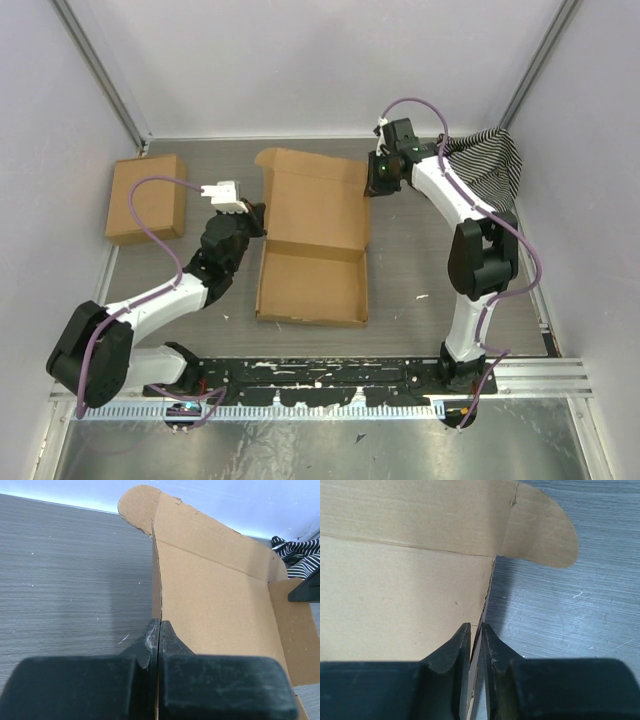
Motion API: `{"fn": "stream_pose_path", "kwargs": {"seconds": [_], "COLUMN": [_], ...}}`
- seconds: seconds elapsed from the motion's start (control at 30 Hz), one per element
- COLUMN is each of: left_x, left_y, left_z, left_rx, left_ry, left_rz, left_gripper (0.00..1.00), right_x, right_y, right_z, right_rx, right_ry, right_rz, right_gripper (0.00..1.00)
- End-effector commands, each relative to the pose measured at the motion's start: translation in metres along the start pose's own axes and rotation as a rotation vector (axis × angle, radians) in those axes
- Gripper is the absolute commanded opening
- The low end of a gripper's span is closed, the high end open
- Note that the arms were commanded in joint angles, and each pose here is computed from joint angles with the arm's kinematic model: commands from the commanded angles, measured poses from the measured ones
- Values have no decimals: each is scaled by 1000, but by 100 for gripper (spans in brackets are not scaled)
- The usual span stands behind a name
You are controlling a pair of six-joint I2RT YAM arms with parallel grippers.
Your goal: Fold the paper box
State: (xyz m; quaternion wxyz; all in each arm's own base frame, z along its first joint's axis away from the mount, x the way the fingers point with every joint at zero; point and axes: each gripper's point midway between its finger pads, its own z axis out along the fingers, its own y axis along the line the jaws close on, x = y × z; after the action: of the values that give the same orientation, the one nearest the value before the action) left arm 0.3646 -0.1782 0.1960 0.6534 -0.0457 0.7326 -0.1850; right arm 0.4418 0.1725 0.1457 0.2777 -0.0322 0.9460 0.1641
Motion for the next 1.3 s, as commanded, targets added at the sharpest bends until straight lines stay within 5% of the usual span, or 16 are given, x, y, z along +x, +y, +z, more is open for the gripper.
{"fn": "stream_pose_path", "kwargs": {"seconds": [0.0,0.27,0.47,0.73,0.83,1.07,1.27], "left_x": [-20,-23,-31,-67,-80,-45,-38], "left_y": [-12,-9,3,31,18,12,18], "left_z": [-3,-4,-4,-11,-3,4,-3], "left_rx": [57,37,-65,-324,-296,-327,-366], "left_ry": [-75,-86,-36,66,136,502,575], "left_rz": [-17,-10,22,117,145,282,303], "left_gripper": [0,0,49,68,70,63,61], "right_x": [-15,-20,-49,-69,-71,-56,-37], "right_y": [9,-5,9,29,32,30,29], "right_z": [1,6,-23,-64,-76,-83,-93], "right_rx": [-33,44,18,-72,-71,-62,-48], "right_ry": [-33,-60,-296,-561,-620,-672,-740], "right_rz": [-21,-19,-111,-202,-237,-229,-222], "right_gripper": [19,1,1,1,1,1,1]}}
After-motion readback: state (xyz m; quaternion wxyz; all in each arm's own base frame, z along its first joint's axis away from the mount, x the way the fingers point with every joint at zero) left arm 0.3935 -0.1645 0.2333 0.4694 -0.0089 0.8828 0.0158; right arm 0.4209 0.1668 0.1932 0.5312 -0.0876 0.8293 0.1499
